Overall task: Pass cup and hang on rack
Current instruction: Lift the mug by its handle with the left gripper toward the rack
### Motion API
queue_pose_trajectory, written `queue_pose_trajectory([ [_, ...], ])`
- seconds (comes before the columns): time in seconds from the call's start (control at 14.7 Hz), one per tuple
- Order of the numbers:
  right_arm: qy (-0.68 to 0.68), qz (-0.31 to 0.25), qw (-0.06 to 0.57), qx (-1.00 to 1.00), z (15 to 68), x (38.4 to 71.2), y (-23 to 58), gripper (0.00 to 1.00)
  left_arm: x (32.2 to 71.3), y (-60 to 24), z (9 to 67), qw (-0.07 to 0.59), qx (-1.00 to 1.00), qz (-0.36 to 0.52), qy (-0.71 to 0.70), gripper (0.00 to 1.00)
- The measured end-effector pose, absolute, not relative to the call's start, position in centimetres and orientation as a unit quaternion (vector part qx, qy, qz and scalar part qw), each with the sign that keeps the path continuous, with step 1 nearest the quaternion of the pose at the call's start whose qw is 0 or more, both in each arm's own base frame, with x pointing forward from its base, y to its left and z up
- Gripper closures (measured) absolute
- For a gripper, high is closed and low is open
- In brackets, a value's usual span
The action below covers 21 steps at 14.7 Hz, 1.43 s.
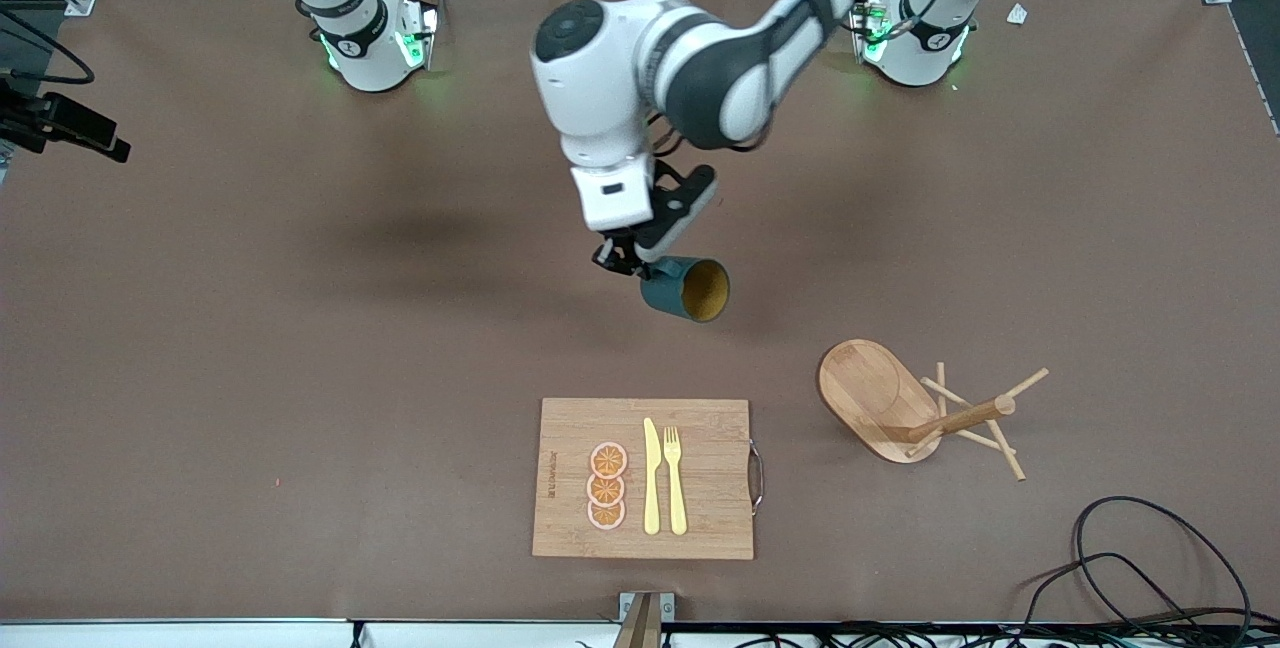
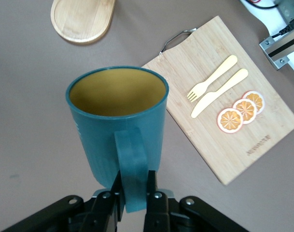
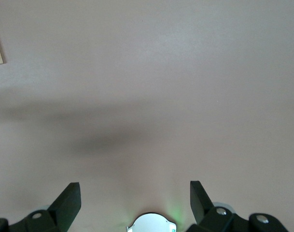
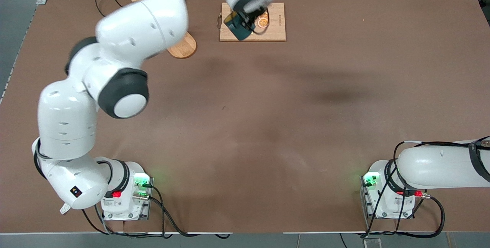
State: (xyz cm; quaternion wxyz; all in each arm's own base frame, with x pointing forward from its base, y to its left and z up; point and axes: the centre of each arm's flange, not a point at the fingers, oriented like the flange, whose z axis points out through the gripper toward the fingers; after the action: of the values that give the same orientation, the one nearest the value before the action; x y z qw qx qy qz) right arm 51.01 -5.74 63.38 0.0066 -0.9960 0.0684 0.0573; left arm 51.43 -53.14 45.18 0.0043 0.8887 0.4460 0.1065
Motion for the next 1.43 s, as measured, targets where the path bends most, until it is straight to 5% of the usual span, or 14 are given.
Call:
queue_pose_trajectory([
  [0.96,0.042,0.056,0.007,-0.998,63.5,51.1,-5.2,0.0,66.7,-30.0,52.9,0.254,0.79,-0.187,0.525,0.79],
  [1.43,0.047,0.056,0.008,-0.997,63.5,50.9,-6.5,0.0,70.3,-17.3,51.3,0.337,0.729,-0.28,0.527,0.79],
])
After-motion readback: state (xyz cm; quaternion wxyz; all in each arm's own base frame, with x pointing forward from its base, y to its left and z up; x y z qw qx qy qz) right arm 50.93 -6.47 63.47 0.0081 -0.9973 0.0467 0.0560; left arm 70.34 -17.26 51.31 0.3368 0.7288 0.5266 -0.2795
